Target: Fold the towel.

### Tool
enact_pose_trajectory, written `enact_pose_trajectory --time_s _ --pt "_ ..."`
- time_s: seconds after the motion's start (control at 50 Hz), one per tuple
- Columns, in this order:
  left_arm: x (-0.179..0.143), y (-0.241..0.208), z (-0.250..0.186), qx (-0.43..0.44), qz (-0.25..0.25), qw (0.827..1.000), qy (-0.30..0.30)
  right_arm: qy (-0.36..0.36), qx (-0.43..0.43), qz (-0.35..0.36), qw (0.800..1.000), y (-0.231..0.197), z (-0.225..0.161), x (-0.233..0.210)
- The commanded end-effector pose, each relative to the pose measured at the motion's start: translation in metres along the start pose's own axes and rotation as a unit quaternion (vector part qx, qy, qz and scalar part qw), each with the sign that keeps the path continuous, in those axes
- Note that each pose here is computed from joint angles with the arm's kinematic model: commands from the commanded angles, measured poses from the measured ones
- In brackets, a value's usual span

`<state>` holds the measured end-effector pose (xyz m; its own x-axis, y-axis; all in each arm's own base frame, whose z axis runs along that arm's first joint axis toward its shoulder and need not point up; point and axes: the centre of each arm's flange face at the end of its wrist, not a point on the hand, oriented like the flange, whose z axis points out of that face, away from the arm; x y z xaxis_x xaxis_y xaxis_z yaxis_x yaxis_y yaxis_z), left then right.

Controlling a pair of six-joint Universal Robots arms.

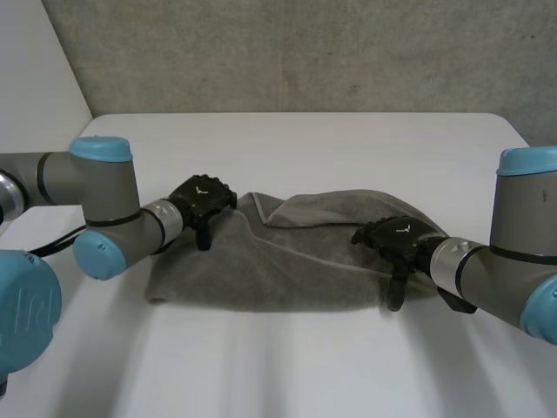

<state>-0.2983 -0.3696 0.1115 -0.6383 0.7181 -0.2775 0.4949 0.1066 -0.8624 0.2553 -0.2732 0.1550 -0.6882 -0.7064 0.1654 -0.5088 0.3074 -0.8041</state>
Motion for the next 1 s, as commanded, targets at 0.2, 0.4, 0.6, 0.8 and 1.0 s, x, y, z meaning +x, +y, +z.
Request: enact_pose_trajectory --time_s 0.2,0.4,0.6,0.8,1.0 --pt "0.001 -0.033 -0.033 0.01 0.006 1.0 -0.006 0.011 0.003 0.005 1.0 -0.002 0.0 0.01" --pt "0.013 -0.047 -0.064 0.009 0.009 1.0 0.002 0.02 0.003 0.01 1.0 -0.002 0.0 0.018" --pt "0.026 -0.052 -0.107 -0.005 0.005 1.0 0.001 0.034 0.01 0.015 0.999 -0.007 -0.005 0.032" --pt "0.041 -0.044 -0.162 -0.026 -0.005 0.999 -0.033 0.01 -0.047 0.01 0.999 0.01 -0.014 0.034" --pt "0.042 -0.045 -0.167 0.019 -0.034 0.998 -0.057 0.011 -0.037 0.026 0.999 0.02 -0.017 0.036"
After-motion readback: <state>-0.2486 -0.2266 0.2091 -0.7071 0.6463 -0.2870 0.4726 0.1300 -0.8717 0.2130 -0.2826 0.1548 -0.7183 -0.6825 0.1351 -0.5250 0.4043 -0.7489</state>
